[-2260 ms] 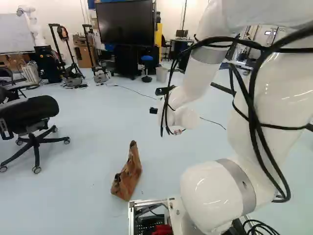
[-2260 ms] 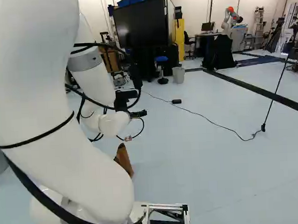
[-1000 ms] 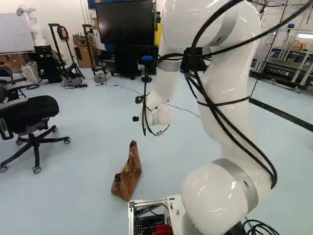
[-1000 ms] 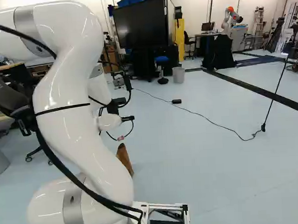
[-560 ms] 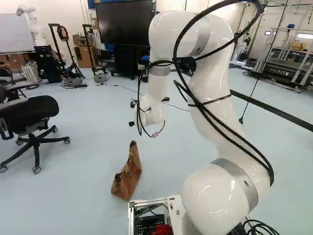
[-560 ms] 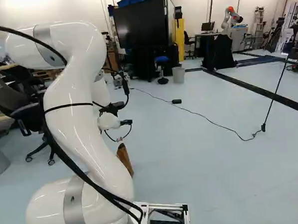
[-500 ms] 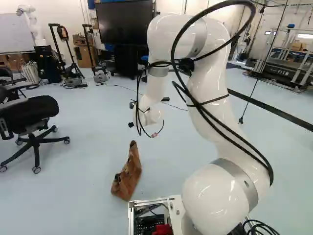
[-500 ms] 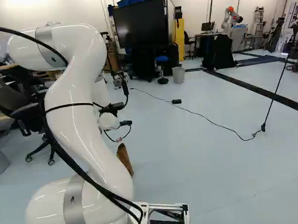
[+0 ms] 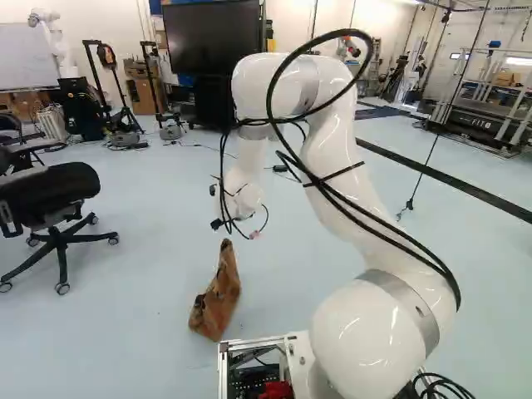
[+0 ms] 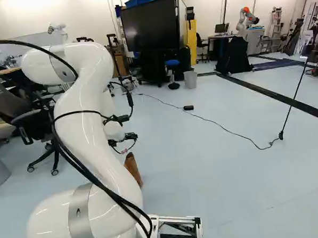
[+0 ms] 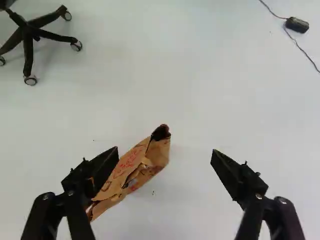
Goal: Pick up the grocery bag from the ground
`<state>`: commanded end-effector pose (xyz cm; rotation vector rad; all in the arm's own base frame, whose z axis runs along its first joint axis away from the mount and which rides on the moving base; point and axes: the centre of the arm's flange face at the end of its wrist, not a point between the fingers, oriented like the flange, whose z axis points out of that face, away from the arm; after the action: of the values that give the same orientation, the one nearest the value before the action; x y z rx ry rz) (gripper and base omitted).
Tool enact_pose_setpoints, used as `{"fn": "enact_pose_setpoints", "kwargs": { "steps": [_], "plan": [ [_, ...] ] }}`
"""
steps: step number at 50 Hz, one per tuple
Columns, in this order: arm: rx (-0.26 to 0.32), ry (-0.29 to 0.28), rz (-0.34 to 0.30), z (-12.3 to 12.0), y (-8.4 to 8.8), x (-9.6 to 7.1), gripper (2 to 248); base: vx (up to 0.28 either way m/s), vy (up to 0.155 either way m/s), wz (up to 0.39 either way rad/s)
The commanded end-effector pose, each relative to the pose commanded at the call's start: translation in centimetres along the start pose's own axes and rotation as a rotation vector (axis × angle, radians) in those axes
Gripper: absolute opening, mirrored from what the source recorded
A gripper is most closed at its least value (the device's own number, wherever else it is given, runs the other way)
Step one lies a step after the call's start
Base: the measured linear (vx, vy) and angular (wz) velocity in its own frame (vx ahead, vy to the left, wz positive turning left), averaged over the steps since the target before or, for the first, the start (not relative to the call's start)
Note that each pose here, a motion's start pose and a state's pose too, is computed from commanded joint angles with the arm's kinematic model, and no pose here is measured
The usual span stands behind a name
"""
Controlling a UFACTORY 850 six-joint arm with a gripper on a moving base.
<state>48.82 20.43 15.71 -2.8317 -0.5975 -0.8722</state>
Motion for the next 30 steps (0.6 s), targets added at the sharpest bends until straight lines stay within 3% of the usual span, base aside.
{"fn": "enact_pose_setpoints", "kwargs": {
  "steps": [9,30],
  "plan": [
    [0.014,-0.019,0.000,2.0,-1.1,0.3,247,0.000,0.000,0.000],
    [0.020,-0.114,0.230,6.7,-3.6,0.4,247,0.000,0.000,0.000]
  ]
}}
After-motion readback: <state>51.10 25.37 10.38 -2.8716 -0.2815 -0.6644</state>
